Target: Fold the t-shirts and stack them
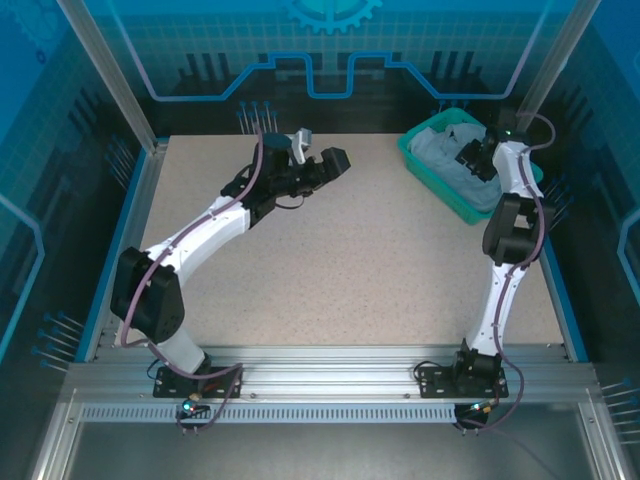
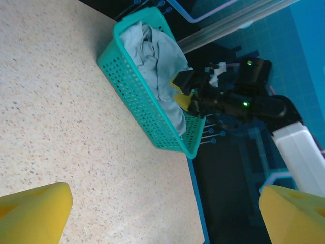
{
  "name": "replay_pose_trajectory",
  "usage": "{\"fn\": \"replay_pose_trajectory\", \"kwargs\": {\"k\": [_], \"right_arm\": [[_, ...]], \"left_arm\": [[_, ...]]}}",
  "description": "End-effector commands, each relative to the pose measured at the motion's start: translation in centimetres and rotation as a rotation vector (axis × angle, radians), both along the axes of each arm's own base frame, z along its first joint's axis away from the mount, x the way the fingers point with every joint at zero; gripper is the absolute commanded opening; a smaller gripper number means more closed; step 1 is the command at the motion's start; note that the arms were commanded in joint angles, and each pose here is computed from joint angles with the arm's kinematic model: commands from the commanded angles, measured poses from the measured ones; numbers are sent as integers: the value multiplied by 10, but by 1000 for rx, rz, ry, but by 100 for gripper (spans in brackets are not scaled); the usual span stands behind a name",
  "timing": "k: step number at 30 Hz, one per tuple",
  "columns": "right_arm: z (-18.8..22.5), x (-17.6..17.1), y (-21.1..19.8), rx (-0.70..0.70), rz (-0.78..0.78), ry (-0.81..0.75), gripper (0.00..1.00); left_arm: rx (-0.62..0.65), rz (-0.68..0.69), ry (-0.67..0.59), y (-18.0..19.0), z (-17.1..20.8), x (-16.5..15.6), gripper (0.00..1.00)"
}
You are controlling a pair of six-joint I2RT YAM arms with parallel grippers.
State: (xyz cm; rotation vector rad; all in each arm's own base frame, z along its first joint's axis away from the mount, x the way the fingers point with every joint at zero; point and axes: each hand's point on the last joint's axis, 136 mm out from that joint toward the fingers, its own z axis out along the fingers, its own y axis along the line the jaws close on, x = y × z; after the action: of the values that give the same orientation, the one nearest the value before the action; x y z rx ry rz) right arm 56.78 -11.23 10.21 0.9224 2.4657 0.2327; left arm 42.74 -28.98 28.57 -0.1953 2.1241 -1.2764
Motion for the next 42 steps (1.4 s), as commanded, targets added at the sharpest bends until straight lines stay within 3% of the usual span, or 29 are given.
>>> {"fn": "replay_pose_trajectory", "kwargs": {"k": [1, 8, 12, 15, 22, 26, 30, 35, 42], "right_arm": [[-14, 5, -20, -1, -93, 32, 55], [-42, 4, -27, 1, -162, 96, 44], [-43, 3, -28, -18, -190, 101, 17], [-16, 9, -18, -73, -160, 38, 1], [102, -2, 28, -283, -110, -152, 0], [178, -16, 60, -301, -101, -319, 0], [271, -16, 101, -282, 8, -544, 0], [395, -27, 161, -159, 231, -868, 0], [509, -86, 226, 112, 457, -1217, 0]], "left_arm": [[-67, -50, -7, -10, 9, -9, 95], [-65, -58, -2, -9, 14, -19, 95], [-45, -49, -1, -4, 15, -23, 94], [-31, -44, -1, -1, 16, -26, 94], [5, -23, 18, 3, 4, -25, 94], [34, -9, 27, 6, -1, -22, 93], [69, 27, 45, 17, -6, -18, 92], [104, 115, 61, 44, -4, -12, 92], [140, 264, 28, 90, 22, -13, 92]]}}
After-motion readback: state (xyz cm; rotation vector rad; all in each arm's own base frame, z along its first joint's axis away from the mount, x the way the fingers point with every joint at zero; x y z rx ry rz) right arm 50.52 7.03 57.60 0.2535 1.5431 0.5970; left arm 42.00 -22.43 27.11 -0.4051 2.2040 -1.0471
